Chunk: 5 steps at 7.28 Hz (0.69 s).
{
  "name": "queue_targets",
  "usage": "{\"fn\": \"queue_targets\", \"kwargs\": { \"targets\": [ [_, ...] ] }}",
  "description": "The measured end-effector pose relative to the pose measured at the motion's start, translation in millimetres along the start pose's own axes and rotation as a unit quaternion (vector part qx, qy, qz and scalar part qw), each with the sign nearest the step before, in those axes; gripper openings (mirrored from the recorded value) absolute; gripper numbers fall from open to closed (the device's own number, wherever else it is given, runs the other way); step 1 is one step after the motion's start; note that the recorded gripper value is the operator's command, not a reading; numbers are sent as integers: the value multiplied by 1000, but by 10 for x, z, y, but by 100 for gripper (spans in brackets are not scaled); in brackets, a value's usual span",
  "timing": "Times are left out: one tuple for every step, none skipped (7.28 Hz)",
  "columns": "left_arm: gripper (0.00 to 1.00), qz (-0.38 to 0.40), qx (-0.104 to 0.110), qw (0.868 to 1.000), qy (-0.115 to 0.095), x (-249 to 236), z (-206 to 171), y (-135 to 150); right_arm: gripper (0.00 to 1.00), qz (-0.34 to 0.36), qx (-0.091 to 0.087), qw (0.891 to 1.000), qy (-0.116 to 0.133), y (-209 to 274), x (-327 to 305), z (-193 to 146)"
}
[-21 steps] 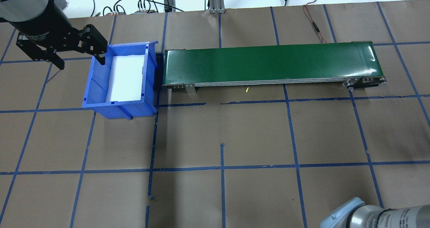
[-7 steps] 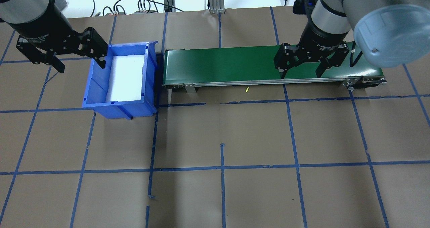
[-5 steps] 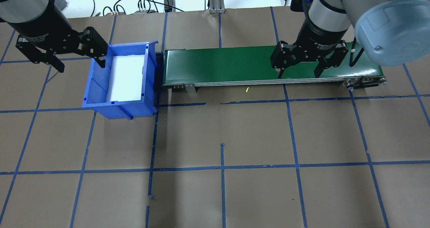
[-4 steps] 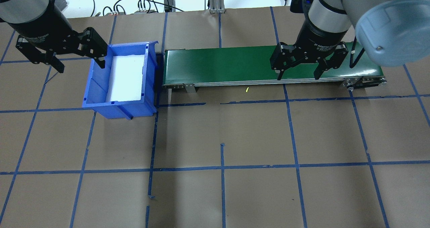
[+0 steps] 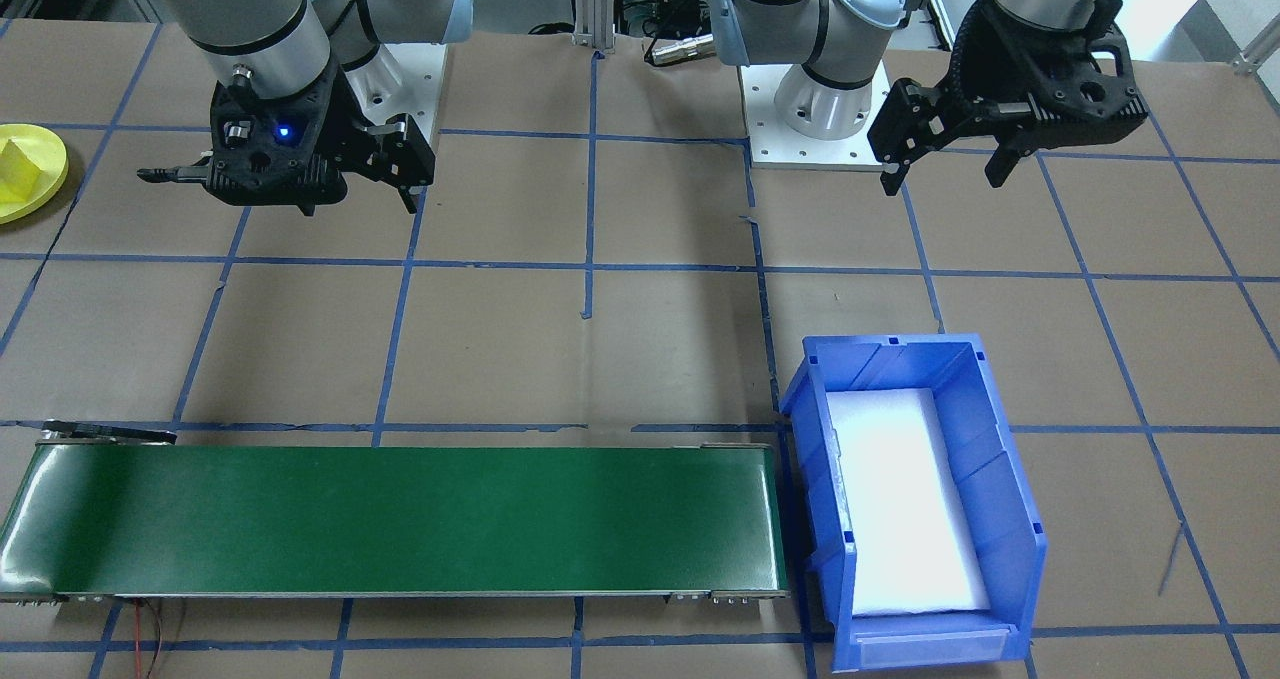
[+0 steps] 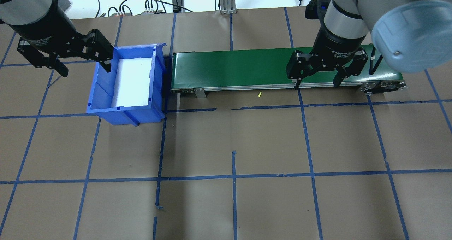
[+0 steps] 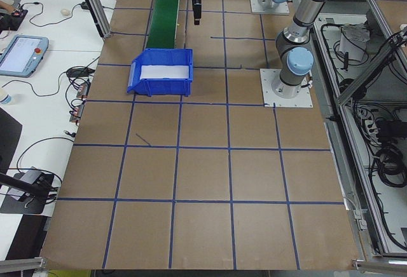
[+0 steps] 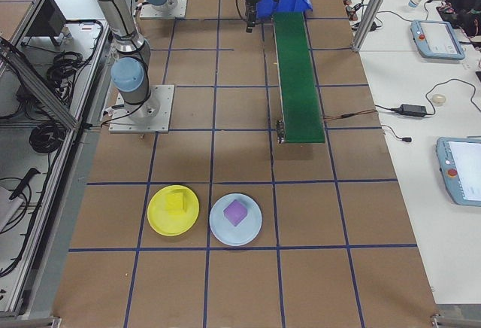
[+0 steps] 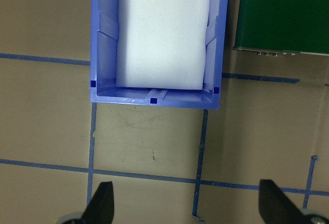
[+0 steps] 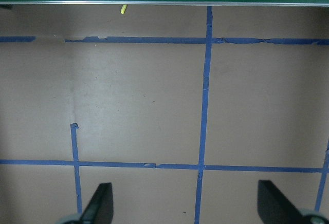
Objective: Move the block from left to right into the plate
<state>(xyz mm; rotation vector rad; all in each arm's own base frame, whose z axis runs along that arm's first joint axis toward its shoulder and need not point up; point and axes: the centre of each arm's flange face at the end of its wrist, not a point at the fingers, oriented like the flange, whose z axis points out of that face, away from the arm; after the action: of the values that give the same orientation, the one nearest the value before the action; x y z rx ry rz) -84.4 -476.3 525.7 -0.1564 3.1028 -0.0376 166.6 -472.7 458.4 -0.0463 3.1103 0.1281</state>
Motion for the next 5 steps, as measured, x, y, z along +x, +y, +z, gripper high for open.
{"fn": "queue_targets", "kwargs": {
  "targets": [
    [100,0,0,1000,0,3,2,-1,100,-2,-3,1000,5,9,13,21],
    [100,1,-1,1000,1,9,7,5,100,-2,-6,1000,6,24,20,48],
    [100,3,-2,1000,1,31,14,18,100,-2,-9,1000,6,41,28,86],
    [100,9,-5,1000,1,85,41,26,100,-1,-13,1000,5,48,34,123],
    [100,19,-7,1000,1,177,84,27,100,0,-15,1000,5,53,34,140]
  ]
}}
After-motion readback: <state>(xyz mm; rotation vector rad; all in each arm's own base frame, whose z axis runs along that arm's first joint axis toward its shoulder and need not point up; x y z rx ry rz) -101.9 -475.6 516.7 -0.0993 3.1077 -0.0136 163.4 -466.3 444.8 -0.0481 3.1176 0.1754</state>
